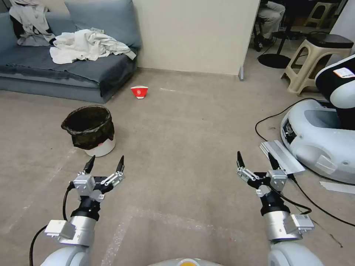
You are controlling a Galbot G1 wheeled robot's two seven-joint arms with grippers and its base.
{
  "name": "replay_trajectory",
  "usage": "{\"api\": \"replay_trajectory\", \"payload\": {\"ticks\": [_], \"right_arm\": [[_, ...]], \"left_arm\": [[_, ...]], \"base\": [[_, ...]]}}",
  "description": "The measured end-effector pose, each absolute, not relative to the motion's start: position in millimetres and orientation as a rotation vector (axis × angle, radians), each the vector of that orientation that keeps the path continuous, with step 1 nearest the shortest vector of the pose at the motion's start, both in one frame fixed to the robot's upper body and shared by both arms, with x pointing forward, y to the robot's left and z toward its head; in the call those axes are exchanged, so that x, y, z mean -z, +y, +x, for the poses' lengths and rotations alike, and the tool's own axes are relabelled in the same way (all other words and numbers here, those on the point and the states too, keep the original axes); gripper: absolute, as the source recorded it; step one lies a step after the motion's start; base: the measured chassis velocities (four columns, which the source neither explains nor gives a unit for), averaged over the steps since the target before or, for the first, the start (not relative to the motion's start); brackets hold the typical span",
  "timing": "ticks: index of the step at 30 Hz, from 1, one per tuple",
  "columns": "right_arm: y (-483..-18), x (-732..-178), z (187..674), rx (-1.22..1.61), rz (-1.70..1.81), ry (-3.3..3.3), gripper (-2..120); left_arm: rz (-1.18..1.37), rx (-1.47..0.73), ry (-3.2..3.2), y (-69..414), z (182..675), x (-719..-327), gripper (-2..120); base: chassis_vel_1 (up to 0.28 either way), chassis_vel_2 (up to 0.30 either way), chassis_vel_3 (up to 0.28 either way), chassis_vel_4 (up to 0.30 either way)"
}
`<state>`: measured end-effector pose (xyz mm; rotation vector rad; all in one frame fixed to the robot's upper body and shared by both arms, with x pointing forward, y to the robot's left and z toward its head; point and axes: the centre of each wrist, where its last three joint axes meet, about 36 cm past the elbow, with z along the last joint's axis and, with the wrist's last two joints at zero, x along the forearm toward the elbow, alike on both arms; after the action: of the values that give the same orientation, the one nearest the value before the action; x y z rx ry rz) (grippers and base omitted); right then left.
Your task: Pick up the trash can from the floor.
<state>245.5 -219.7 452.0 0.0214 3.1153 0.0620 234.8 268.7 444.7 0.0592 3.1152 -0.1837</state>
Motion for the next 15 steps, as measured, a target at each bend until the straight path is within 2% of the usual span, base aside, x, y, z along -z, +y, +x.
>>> {"api": "replay_trajectory", "payload": {"ticks": [6, 15], "right_arm": [[-216, -465, 248, -0.056, 0.068, 3.108, 100], [-218, -462, 248, -0.080, 0.050, 3.084, 100]], "left_arm": [[-0.016, 0.186, 3.199, 254, 234, -473, 100], [-0.078, 0.041, 3.159, 260, 231, -448, 100]], "base": [[0.000, 0.000, 0.000, 0.000], [0.000, 0.000, 0.000, 0.000]]}}
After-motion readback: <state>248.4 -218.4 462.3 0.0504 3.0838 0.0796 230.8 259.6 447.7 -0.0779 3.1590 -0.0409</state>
